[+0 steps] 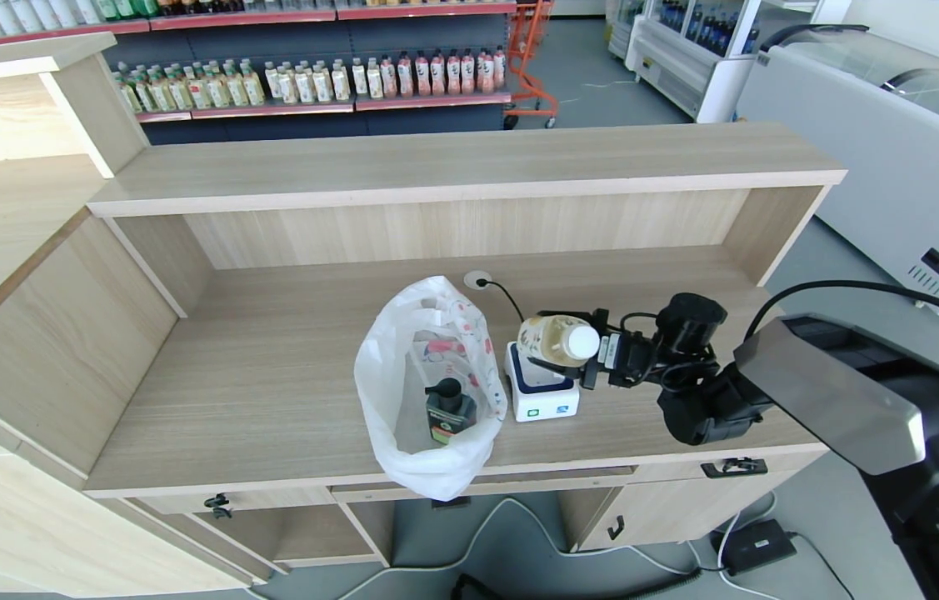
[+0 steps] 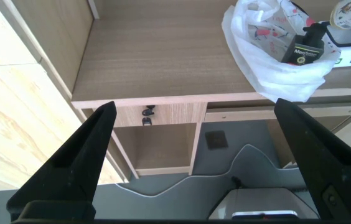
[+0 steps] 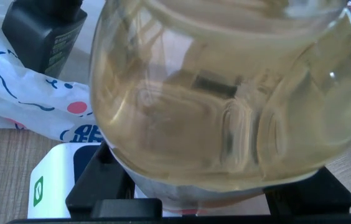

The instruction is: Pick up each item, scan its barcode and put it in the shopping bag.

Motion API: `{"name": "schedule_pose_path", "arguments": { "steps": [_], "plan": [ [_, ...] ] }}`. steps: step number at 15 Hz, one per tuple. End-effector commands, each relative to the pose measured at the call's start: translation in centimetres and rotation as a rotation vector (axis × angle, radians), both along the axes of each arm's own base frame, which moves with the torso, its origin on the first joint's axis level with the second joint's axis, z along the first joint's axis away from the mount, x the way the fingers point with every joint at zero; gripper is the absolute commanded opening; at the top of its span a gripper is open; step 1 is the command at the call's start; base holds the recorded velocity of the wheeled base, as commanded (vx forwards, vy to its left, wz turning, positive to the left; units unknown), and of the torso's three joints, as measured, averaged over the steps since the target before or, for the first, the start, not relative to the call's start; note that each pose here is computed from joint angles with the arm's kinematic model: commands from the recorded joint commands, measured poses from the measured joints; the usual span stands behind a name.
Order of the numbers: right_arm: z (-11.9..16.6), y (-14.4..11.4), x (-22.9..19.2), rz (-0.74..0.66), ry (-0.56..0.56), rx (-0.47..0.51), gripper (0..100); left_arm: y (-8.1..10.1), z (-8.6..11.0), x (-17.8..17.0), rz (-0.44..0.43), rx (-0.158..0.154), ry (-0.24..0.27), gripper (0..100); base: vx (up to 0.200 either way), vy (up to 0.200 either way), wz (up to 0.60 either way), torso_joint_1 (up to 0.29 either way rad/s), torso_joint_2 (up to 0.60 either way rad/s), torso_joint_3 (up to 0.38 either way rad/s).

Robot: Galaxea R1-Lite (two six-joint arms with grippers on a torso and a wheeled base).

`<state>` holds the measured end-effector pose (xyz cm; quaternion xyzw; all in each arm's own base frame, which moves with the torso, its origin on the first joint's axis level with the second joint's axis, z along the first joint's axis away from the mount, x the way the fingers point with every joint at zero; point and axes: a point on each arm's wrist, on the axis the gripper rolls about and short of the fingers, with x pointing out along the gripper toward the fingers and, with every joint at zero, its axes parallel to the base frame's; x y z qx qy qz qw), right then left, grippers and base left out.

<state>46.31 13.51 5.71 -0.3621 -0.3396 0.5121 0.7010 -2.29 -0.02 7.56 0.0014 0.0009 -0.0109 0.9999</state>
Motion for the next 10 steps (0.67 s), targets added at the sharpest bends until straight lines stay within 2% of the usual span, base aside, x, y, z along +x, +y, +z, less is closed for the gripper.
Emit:
{"name": "schedule_pose_path", "arguments": {
  "steps": [1, 10],
  "plan": [
    [-0.04, 0.03, -0.04, 0.000, 0.001, 0.000, 0, 0.00, 0.00, 0.00, 0.000, 0.000, 0.000, 100, 0.000, 0.000, 0.00, 0.000, 0.00, 0.000],
    [-0.15, 0.02, -0.10, 0.001, -0.001, 0.000, 0, 0.00, 0.00, 0.00, 0.000, 0.000, 0.000, 100, 0.000, 0.000, 0.00, 0.000, 0.00, 0.000]
  ]
}}
